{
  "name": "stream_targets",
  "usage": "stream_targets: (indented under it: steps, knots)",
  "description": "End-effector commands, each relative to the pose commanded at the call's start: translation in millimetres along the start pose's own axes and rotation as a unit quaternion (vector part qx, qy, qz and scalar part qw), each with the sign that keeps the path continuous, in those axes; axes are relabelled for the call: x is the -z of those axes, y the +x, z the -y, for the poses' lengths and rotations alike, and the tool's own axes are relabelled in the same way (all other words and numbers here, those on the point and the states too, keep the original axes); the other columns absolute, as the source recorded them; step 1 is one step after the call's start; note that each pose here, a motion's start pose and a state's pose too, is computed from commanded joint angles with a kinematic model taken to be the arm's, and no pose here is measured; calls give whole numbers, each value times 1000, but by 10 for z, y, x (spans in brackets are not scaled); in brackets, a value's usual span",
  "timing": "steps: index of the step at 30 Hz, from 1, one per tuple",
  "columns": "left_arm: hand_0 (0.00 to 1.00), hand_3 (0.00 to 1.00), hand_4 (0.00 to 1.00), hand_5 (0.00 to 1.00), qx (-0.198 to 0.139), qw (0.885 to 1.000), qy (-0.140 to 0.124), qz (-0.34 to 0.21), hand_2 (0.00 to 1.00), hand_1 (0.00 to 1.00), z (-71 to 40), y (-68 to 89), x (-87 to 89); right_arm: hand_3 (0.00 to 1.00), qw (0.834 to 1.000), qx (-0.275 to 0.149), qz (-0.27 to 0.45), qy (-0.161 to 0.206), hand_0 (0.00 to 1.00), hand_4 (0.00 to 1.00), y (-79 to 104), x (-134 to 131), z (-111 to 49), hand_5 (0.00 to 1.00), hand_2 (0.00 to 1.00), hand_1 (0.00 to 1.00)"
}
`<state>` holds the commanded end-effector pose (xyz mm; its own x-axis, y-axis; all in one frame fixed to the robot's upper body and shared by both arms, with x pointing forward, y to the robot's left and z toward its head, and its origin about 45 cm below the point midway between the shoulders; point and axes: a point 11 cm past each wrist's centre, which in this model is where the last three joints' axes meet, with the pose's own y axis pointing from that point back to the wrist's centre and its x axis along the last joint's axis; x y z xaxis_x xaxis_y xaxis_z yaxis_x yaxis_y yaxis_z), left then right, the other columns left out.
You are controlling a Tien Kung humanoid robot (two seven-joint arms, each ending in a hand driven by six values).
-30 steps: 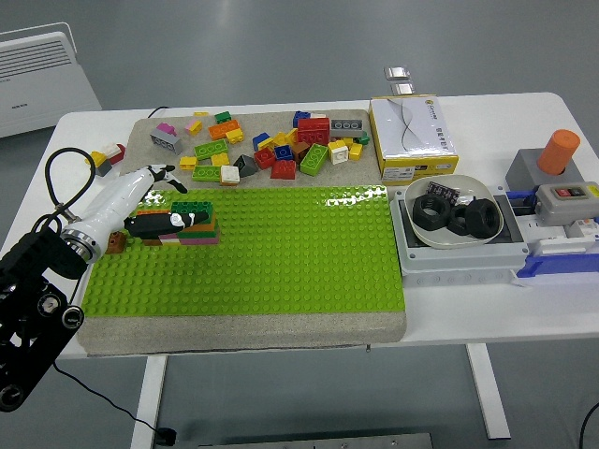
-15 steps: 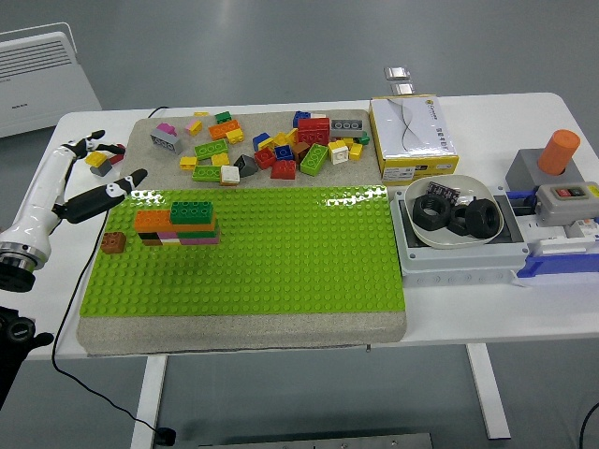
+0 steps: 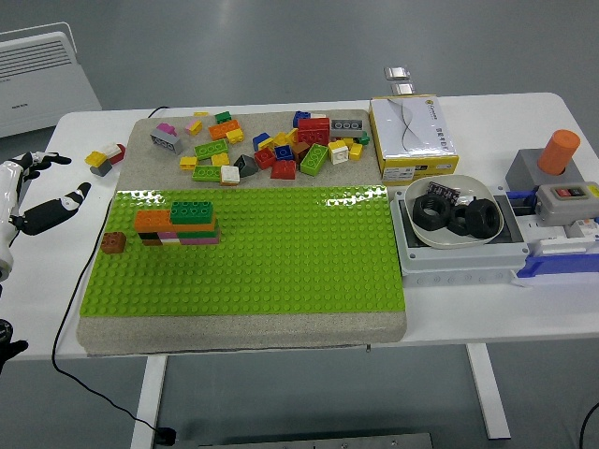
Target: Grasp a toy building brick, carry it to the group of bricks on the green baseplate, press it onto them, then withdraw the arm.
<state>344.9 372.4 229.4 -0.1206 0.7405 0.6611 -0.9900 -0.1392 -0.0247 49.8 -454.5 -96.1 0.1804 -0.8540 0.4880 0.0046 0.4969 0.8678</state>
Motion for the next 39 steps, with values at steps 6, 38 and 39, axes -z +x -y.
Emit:
stream_targets:
  steps: [6, 38, 39]
  knots:
    - [818, 627, 768, 152, 9, 1000, -4, 2, 791, 787, 19, -73, -22, 745, 1000, -2, 5, 2, 683, 911, 29, 15, 1, 998, 671, 659]
    - [850, 680, 821, 22, 77, 994, 30, 72, 851, 839, 12, -198, 156, 748, 1000, -3, 8, 1, 676, 877, 55, 1, 7, 998, 669, 655]
    - [850, 680, 821, 22, 85, 992, 35, 82, 851, 839, 13, -211, 175, 748, 1000, -4, 8, 1, 676, 877, 58, -1, 7, 998, 669, 655]
